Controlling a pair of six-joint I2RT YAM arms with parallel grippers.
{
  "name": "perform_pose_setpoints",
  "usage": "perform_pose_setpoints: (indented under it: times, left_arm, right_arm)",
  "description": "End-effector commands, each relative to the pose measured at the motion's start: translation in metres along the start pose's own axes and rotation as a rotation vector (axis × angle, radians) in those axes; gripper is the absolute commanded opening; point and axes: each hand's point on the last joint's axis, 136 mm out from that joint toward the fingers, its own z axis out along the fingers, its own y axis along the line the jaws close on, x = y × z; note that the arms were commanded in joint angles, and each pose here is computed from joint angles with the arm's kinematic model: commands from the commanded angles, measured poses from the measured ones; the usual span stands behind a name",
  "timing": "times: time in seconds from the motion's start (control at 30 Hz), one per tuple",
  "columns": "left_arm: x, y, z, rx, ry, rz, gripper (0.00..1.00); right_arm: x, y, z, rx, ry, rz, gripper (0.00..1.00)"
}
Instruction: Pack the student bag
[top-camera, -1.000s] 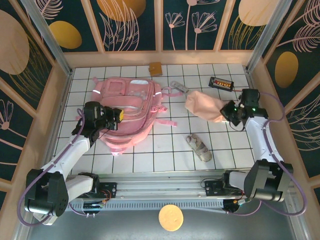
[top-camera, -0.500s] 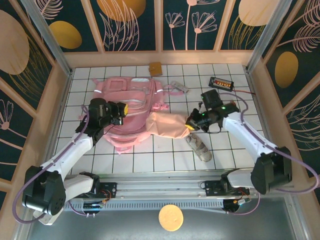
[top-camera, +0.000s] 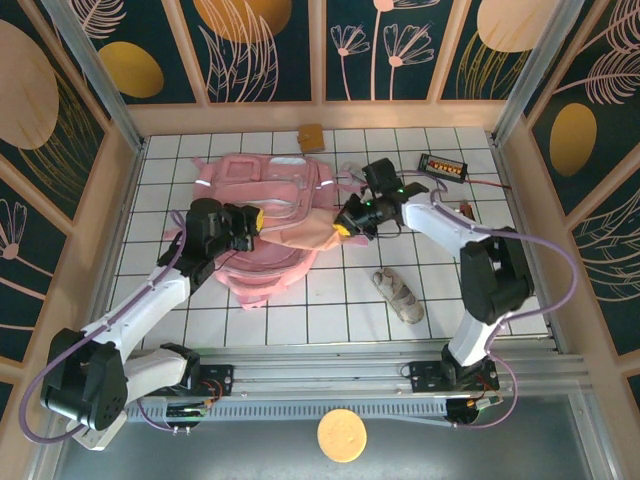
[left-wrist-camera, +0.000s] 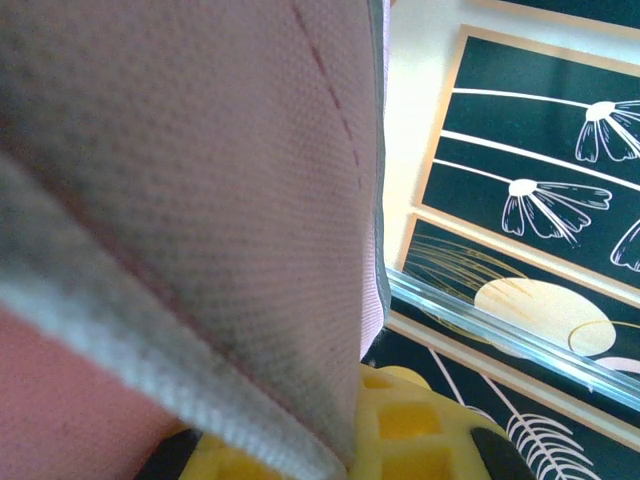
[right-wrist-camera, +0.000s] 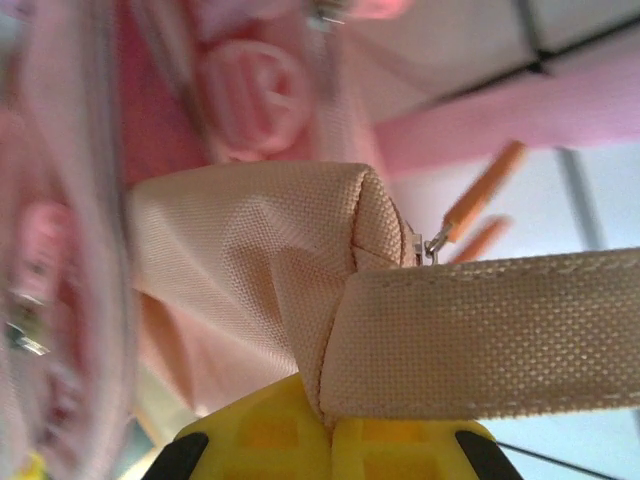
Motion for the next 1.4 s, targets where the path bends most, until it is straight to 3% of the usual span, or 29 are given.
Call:
perform_pose_setpoints:
  times: [0.0,0.23,0.43,0.63,0.87,1.07,1.37]
  left_arm:
    - [0.027,-0.061,-0.010,0.210,0.077,0.045,0.00]
    - [0.034,-0.083,-0.005,0.269,0.081,0.018,0.00]
    - [0.039,-0.083,0.000,0.271,0.103,0.002,0.00]
    - [0.033,-0.071,0.001,0.280,0.086,-0.048,0.00]
    - [0.024,-0.059,0.001,0.285,0.051,-0.075,0.00]
    - [0.018,-0.046,-0.001,0.274,0.031,-0.088,0.00]
    - [0.011,-0.030,-0.002,0.259,0.009,-0.104,0.00]
  right_arm:
    - [-0.002,0.058,0.024,-0.144,0.015,0.000,0.00]
    - [-0.002,0.109,0.070,-0.378,0.030,0.093,0.00]
    - [-0.002,0.149,0.092,-0.556,0.052,0.049,0.00]
    - [0.013,0.169,0.099,-0.661,0.131,0.023,0.22]
    - [0.043,0.143,0.082,-0.522,0.212,-0.042,0.63]
    - [0.066,0.110,0.054,-0.312,0.212,-0.197,0.65]
    - [0.100,0.070,0.015,-0.133,0.246,-0.464,0.65]
